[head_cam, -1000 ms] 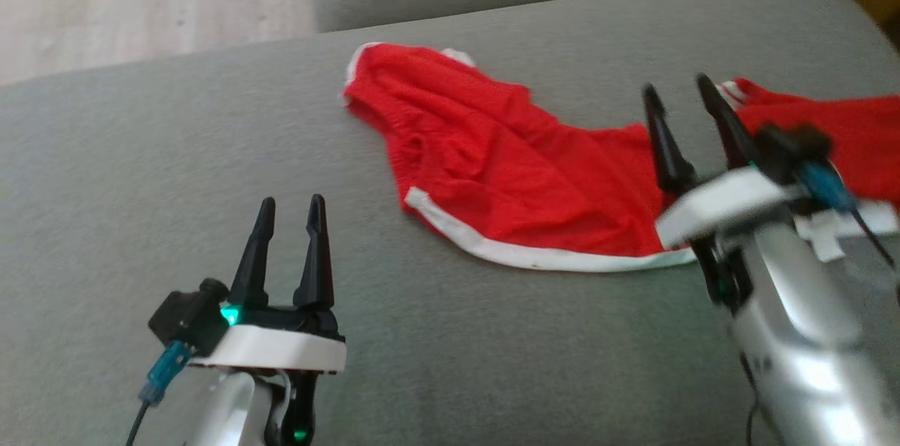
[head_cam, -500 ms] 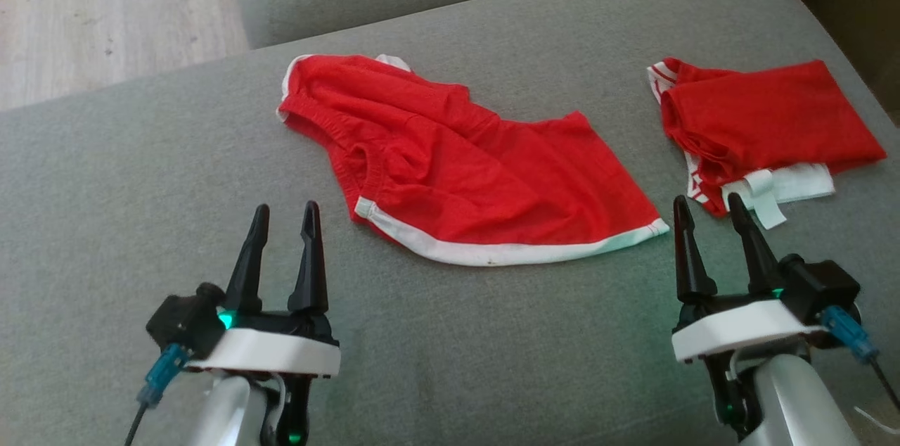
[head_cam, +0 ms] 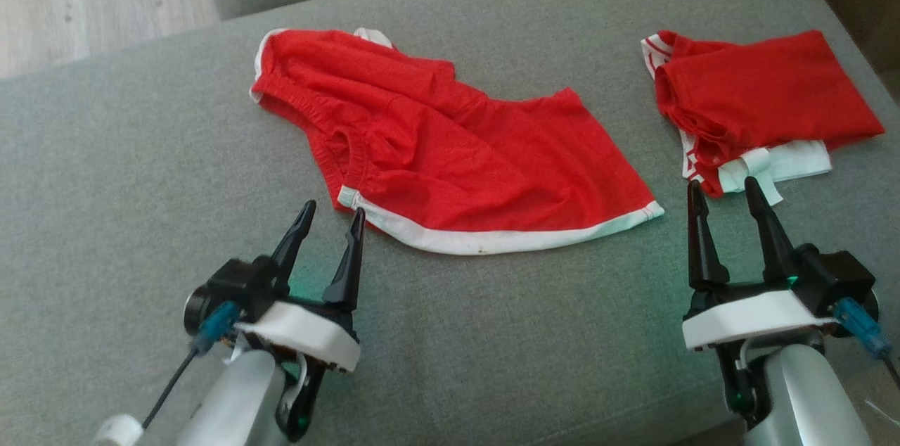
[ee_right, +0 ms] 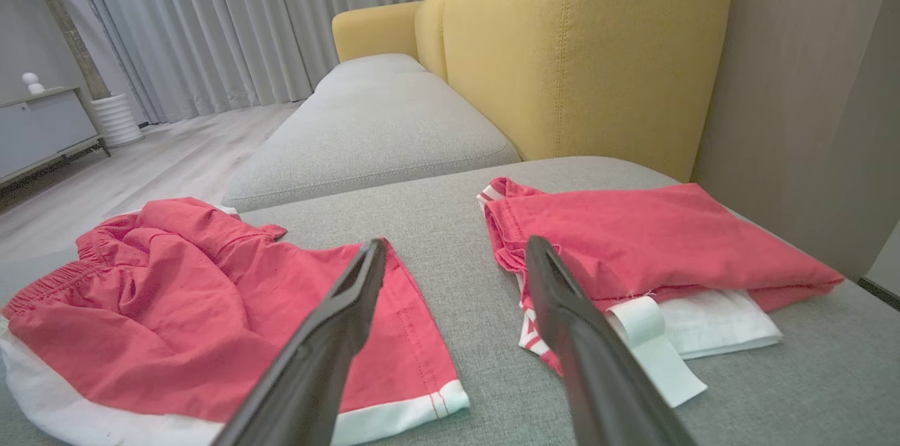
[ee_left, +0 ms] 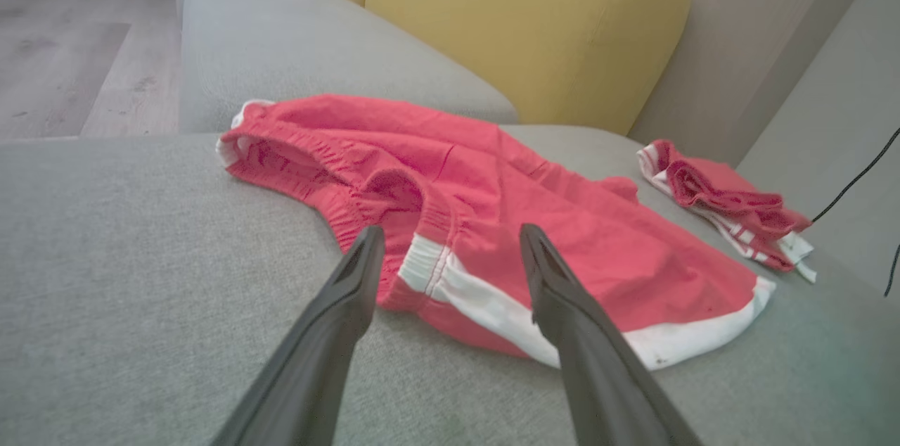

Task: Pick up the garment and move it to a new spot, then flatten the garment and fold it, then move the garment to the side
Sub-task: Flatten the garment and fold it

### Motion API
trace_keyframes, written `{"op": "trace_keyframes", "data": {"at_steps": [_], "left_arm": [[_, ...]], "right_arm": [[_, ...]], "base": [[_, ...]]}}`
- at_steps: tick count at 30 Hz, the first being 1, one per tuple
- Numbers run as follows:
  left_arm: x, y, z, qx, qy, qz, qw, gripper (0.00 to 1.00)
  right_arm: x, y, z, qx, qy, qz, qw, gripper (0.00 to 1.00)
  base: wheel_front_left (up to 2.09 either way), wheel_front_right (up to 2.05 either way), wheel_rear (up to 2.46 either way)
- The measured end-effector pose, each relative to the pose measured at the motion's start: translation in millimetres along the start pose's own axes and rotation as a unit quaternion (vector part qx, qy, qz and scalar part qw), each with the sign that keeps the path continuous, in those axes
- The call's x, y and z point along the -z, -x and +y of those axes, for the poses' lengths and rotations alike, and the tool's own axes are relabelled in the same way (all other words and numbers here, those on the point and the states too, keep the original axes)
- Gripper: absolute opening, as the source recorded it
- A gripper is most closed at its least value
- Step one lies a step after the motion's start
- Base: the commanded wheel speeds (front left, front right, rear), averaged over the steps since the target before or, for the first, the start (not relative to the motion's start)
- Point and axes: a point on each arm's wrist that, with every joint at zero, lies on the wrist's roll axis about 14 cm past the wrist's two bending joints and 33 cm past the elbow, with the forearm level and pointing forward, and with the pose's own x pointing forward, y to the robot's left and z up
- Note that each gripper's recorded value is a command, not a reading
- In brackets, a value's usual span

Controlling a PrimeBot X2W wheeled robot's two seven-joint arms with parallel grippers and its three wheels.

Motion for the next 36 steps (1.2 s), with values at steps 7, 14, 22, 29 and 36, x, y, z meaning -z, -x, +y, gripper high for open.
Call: {"op": "trace_keyframes", "data": {"at_steps": [7,14,22,29,36], "left_arm": [[22.9,-9.9,11.4,0.002,-0.021,0.054,0.998,1.00],[29.9,-19.2,15.3,0.010,-0.040,0.076,0.996,1.00],[34.3,-33.6,5.8,0.043,-0.069,0.093,0.992,1.00],[38.6,-35.0,7.4,0.041,-0.064,0.098,0.992,1.00],[32.2,-36.0,5.4,0.044,-0.066,0.089,0.993,0.00]], "right_arm": [[7.3,-4.2,0.2,0.001,-0.004,0.011,1.000,1.00],[10.6,-6.3,0.3,0.002,-0.006,0.016,1.000,1.00],[7.9,-10.2,-3.4,0.008,-0.012,0.011,1.000,1.00],[7.0,-8.2,-6.1,0.012,-0.012,0.010,1.000,1.00],[32.6,-2.4,1.3,0.003,-0.018,0.051,0.999,1.00]], "base": [[0.00,0.00,0.00],[0.00,0.00,0.00],[0.00,0.00,0.00],[0.00,0.00,0.00],[0.00,0.00,0.00]]}}
